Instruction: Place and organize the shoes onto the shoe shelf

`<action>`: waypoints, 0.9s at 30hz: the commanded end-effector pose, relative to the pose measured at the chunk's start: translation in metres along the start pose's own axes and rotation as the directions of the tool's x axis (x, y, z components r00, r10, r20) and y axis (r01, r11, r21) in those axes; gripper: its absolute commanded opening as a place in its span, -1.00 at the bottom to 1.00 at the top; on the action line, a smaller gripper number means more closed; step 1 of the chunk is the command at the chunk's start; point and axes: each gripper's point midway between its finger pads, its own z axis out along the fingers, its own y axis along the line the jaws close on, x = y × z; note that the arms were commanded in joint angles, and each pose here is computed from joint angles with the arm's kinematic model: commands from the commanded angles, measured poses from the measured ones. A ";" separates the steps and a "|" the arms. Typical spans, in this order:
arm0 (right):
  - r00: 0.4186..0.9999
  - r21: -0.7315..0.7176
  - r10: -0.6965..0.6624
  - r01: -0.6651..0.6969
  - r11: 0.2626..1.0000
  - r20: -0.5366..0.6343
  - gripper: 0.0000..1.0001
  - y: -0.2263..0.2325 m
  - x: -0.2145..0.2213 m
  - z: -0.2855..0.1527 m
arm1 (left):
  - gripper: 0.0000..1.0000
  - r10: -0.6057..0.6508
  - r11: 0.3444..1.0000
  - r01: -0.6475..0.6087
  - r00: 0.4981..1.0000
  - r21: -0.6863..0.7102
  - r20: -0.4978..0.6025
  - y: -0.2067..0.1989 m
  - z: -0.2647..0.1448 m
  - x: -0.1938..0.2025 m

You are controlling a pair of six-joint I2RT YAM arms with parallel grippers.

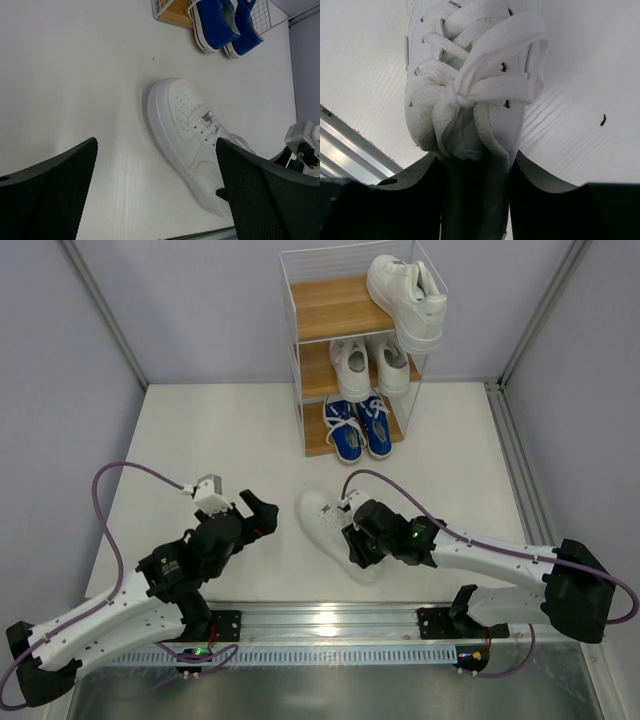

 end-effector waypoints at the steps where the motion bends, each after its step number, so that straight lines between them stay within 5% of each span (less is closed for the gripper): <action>1: 0.976 -0.030 -0.019 0.027 0.999 0.215 -0.92 0.010 -0.064 -0.039 | 0.99 -0.010 1.000 0.011 0.999 -0.012 0.036 0.001 0.000 -0.008; 14: 0.871 0.108 -0.078 0.029 0.994 0.485 -0.92 -0.018 -0.175 -0.178 | 0.99 -0.013 1.000 0.013 0.998 -0.006 0.059 0.003 -0.006 -0.017; 23: 0.700 0.255 -0.141 -0.061 0.965 0.700 -0.92 -0.047 -0.276 -0.304 | 0.99 -0.005 1.000 0.005 0.997 -0.004 0.072 0.005 -0.011 -0.022; 27: 0.675 0.301 -0.148 -0.115 0.947 0.723 -0.92 -0.068 -0.318 -0.316 | 0.99 -0.019 1.000 0.018 0.997 0.008 0.074 0.007 -0.013 -0.021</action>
